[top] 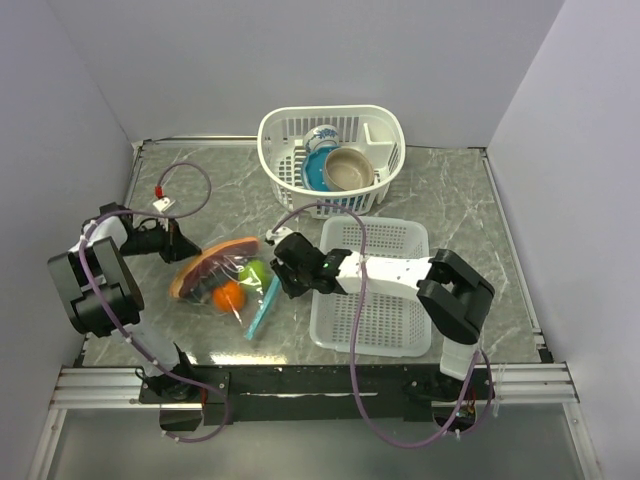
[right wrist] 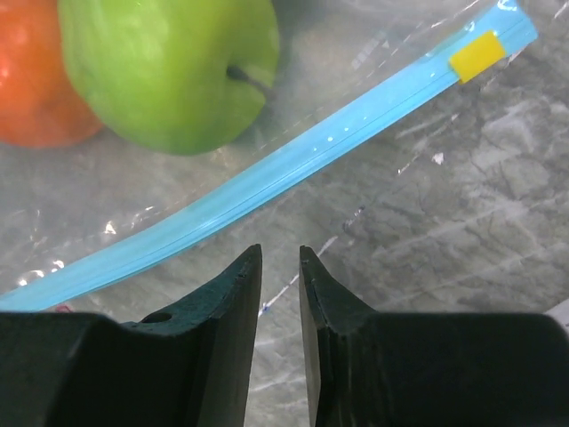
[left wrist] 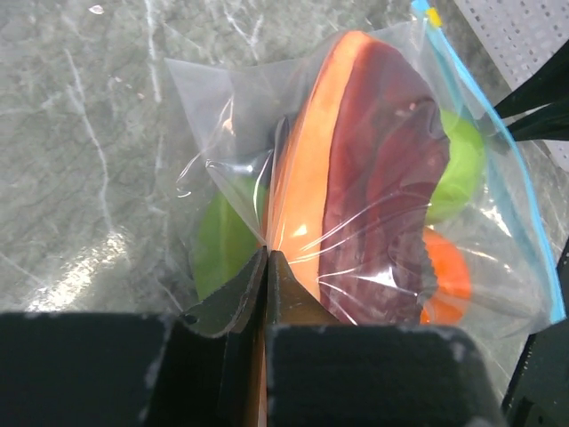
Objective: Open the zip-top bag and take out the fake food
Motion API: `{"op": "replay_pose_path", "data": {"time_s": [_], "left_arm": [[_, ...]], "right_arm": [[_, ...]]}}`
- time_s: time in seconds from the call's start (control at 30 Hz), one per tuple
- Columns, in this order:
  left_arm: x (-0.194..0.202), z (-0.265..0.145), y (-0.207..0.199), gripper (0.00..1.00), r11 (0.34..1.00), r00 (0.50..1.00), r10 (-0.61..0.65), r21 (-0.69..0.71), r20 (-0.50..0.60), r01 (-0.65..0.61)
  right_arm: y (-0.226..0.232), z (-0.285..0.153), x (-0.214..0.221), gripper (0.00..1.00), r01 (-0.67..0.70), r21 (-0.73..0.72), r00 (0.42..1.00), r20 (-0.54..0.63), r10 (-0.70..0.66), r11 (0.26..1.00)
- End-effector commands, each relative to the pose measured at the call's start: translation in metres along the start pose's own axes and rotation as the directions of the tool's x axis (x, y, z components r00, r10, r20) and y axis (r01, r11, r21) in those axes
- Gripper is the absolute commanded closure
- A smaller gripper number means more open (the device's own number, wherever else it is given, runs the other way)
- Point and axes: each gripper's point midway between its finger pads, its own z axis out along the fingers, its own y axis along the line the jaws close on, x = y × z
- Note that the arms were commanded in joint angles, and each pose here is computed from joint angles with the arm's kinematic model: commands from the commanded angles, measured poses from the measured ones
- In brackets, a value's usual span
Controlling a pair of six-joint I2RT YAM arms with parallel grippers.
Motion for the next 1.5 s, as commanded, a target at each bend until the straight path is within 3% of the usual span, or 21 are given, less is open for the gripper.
{"op": "replay_pose_path", "data": {"time_s": [0.0,0.13,0.33,0.77,0.97,1.17,1.3,1.47], "left_arm": [[-0.022,-0.003,0.012,0.93,0.997,0.999,0.052,-0.060,0.005,-0.051],[-0.026,0.008,0.009,0.92,0.993,0.997,0.073,-0.087,-0.032,-0.075],[-0.030,0.026,-0.004,0.94,0.987,0.992,0.099,-0.116,-0.073,-0.107],[-0.002,0.040,-0.011,0.96,0.986,0.982,0.043,-0.153,-0.182,-0.071],[0.018,0.031,0.008,0.99,0.945,0.964,-0.055,-0.325,-0.261,-0.034],[0.040,0.022,0.032,0.99,0.886,0.936,-0.162,-0.463,-0.314,-0.002],[0.043,0.020,0.035,0.99,0.870,0.924,-0.180,-0.493,-0.338,-0.010],[0.042,0.023,0.025,0.99,0.873,0.923,-0.121,-0.482,-0.366,-0.077]], "right_arm": [[0.005,0.006,-0.012,0.65,-0.001,-0.023,0.997,0.073,0.002,1.000],[0.017,-0.004,-0.027,0.58,0.016,-0.088,0.986,0.168,-0.001,0.996],[0.028,0.002,-0.025,0.47,0.044,-0.105,0.988,0.152,-0.028,0.993],[0.060,0.001,-0.021,0.41,0.079,-0.171,0.983,0.174,-0.049,0.982],[0.075,-0.020,-0.017,0.45,0.116,-0.199,0.979,0.190,-0.078,0.973],[0.089,-0.047,0.004,0.65,0.156,-0.282,0.973,0.211,-0.097,0.947],[0.098,-0.052,0.007,0.66,0.161,-0.319,0.968,0.235,-0.087,0.934],[0.101,-0.053,-0.023,0.65,0.169,-0.283,0.940,0.333,-0.068,0.944]]}}
